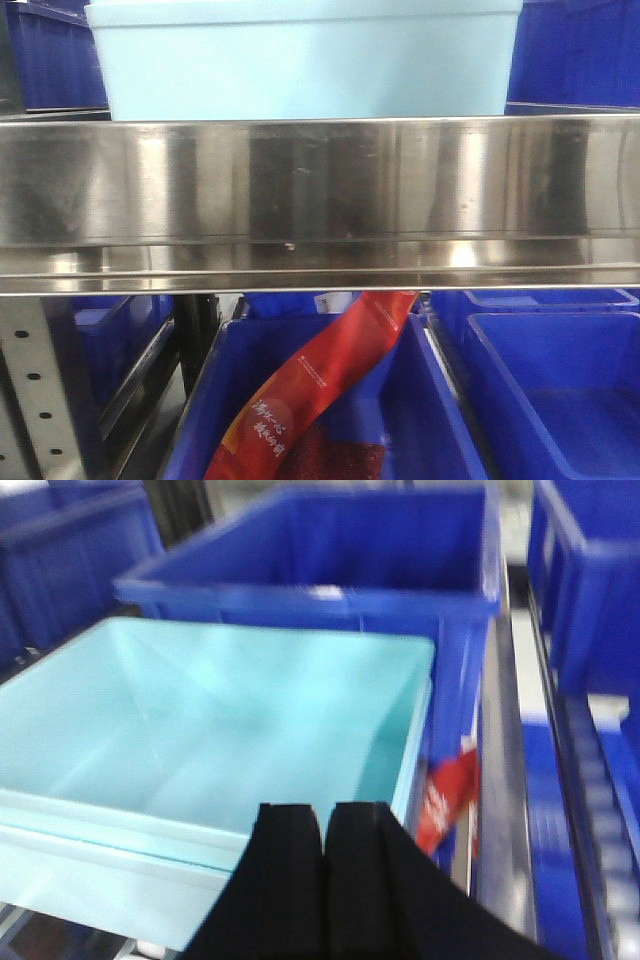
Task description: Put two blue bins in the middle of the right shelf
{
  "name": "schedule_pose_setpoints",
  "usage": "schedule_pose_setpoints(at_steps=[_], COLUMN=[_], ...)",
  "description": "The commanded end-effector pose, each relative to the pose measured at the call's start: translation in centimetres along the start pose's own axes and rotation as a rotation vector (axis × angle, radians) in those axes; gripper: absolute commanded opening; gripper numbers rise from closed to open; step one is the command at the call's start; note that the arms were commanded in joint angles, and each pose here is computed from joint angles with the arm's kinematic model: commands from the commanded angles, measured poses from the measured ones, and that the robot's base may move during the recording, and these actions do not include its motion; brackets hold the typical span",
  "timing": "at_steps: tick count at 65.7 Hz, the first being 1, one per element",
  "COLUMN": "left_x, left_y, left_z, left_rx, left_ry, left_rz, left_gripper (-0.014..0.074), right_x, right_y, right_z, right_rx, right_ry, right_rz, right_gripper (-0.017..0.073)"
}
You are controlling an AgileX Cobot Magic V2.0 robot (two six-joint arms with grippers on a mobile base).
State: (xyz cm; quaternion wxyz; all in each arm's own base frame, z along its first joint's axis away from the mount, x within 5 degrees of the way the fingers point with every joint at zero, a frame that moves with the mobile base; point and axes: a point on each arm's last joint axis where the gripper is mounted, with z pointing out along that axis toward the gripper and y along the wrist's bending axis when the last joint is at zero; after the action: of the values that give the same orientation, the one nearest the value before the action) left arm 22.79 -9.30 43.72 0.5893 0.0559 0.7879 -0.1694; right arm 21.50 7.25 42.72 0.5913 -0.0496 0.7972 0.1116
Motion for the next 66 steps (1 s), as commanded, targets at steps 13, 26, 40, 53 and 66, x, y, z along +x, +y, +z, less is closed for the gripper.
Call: schedule_pose_setpoints(at_steps=[13,26,40,53,66], left_x=[6.3,10.8,11.1,10.8,10.8], left_y=[1.2,2.3,2.6,2.6,2.6], left_z=[-3.9,-6.5,-9.8,-11.0,-11.0], left_rx=[0.063,0.077,0.092,0.099,0.099], left_ry=[-0.141,-0.152,-0.248,-0.293,-0.293], left_rz=[0.085,0.095,0.091,0.089,0.089], left_gripper=[-0.0111,-0.0111,-0.0111,-0.0111,-0.0111], right_x=[3.9,7.1,6.8,6.3,6.2], right_y=[-0.5,-1.4,-1.7,-1.6,-1.6], right_z=[-3.2,-5.6,-9.2,-10.4,-10.4], right_rx=[-0.076,-0.065,-0.081,-0.106,-0.109], right_ry=[-0.174,-0.164,-0.292,-0.378,-0.384], right_rz=[-0.092,-0.118,-0.107,-0.105,-0.105], right_gripper=[-0.0163,-0.0163,-0.0163,-0.0163,-0.0163])
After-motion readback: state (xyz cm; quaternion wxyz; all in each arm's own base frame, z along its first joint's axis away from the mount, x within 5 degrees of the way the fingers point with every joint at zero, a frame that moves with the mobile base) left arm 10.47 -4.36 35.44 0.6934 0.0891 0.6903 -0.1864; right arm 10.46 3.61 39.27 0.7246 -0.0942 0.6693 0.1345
